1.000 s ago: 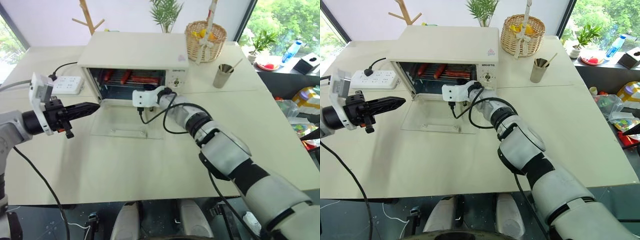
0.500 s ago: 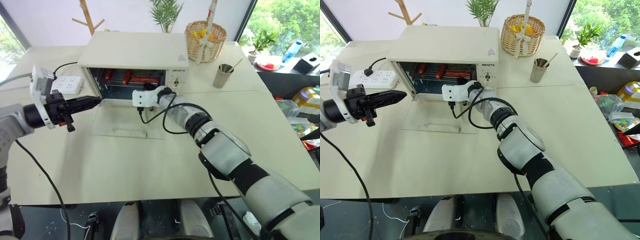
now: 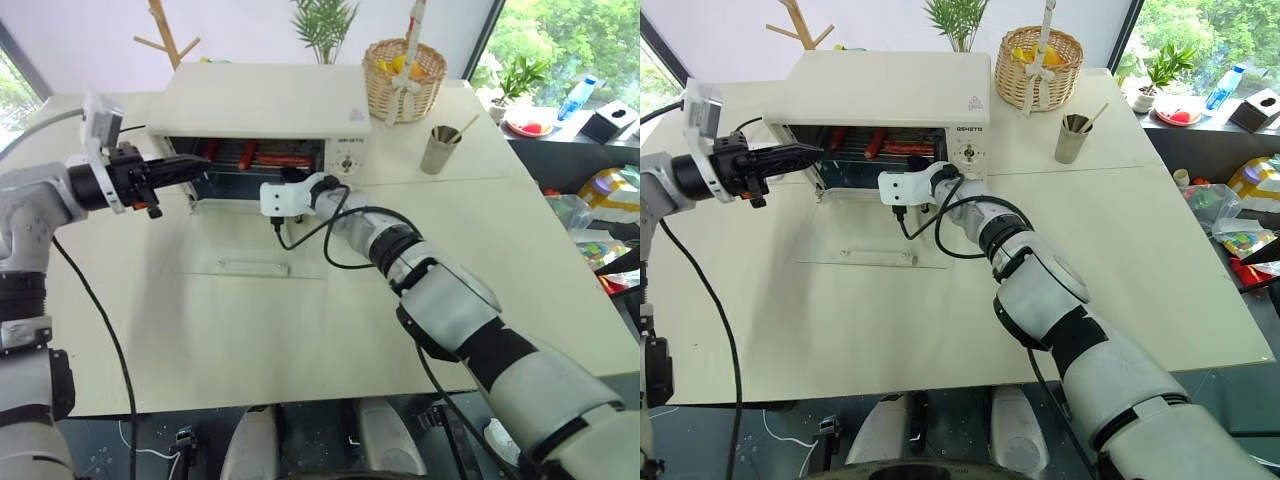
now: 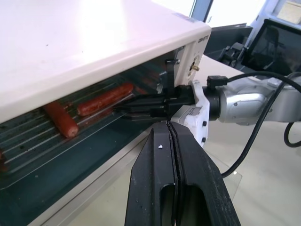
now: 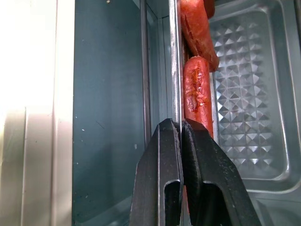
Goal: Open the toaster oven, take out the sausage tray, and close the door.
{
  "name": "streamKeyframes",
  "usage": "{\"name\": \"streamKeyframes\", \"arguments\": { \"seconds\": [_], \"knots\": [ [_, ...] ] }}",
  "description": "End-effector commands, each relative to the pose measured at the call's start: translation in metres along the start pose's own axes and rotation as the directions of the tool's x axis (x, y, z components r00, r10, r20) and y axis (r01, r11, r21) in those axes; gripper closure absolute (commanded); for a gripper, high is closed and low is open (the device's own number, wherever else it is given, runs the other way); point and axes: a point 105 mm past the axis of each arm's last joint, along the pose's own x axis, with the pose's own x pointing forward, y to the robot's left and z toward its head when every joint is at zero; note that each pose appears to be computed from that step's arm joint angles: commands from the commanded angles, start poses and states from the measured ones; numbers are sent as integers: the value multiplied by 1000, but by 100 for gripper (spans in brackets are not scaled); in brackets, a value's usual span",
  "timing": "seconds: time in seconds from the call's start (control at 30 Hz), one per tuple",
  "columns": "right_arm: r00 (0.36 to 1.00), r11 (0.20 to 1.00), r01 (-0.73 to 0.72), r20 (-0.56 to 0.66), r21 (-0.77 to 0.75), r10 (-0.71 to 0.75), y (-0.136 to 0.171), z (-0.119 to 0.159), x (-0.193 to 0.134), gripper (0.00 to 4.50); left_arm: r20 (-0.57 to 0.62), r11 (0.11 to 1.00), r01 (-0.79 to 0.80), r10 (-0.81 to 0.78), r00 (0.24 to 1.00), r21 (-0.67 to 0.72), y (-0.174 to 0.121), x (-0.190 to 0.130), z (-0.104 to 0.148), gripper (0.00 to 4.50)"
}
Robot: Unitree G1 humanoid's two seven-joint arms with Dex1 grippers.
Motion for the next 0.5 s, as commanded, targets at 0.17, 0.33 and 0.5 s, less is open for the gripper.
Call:
{"name": "streamKeyframes", "arguments": {
  "seconds": [0.17,0.33,0.5],
  "knots": [
    [977,994,111,184,-6,-108,-32,40,-1,446,20,997,11,-13,1000,80,-3,-4,17,450],
    [965,992,124,236,-22,-115,-32,47,-7,446,20,997,-19,17,1000,76,2,-11,17,450],
    [960,993,117,259,-20,-108,-26,48,-13,446,-12,997,-3,4,1000,78,-2,-19,12,450]
  ]
}}
